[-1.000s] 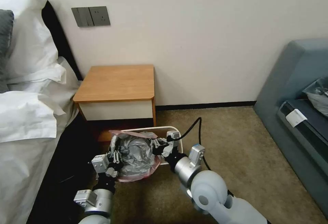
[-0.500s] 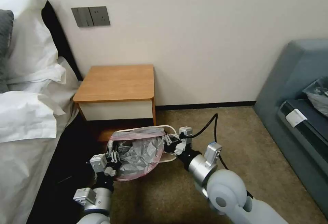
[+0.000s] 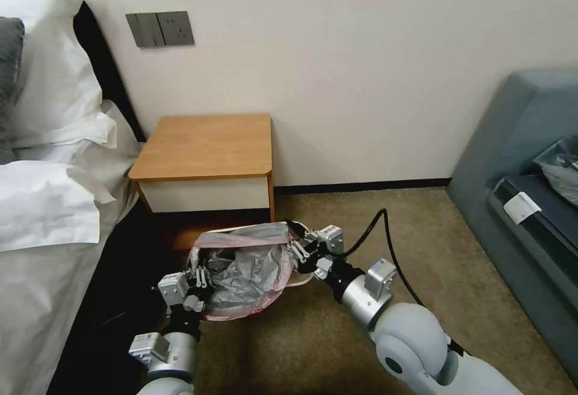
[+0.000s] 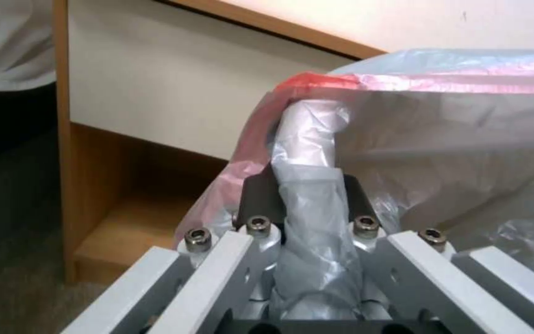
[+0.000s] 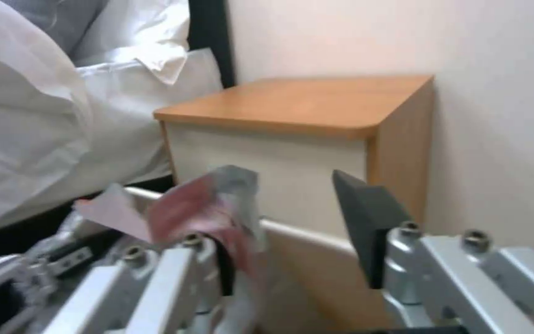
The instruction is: Pick up the garbage bag from the table and place it over the trash can.
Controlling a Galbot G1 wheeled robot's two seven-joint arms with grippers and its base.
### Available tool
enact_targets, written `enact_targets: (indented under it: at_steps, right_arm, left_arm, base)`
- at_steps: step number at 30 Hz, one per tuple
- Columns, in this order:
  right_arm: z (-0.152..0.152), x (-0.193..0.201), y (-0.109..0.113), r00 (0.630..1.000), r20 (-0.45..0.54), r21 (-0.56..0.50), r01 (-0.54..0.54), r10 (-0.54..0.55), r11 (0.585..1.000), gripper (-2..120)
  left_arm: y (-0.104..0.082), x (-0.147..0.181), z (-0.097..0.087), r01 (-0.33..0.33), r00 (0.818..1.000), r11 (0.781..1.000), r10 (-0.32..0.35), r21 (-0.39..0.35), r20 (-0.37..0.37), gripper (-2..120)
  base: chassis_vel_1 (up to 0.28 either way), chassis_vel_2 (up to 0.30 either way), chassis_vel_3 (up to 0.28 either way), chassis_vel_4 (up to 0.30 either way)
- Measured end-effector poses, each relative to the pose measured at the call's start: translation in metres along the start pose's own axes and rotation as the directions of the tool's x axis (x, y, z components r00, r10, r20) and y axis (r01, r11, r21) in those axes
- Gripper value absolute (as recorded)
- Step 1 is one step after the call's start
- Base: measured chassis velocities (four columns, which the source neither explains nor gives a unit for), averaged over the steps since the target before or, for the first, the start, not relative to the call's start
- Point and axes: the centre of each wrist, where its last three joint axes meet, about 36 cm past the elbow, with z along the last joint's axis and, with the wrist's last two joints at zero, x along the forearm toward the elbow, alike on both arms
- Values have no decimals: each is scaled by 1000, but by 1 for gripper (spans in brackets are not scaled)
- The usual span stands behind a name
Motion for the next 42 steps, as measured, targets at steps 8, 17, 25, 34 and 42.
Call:
enact_targets:
  at_steps: [8,17,25,34,42]
  right_arm:
    - [0,2,-20,998,55,135,0,-7,991,69]
    - [-4,13,-14,999,-24,33,49,-49,998,100]
    - [-20,23,22,989,-139,-269,17,-56,963,100]
    - [-23,21,29,977,-210,-408,-58,-32,911,100]
    - [-14,10,32,971,-237,-478,-114,-3,871,95]
  left_arm:
    - [0,0,1,-15,1000,1000,15,-3,-4,8]
    - [1,0,0,-13,1000,1000,13,-5,-2,8]
    - [3,-2,-2,-9,1000,1000,9,-5,9,8]
    - [4,-3,-4,-6,1000,1000,6,-2,15,8]
    - [3,-4,-5,-8,1000,1000,8,1,20,8]
  base:
    - [0,0,0,0]
    - [0,0,0,0]
    - [0,0,0,0]
    - [0,0,0,0]
    - [0,0,0,0]
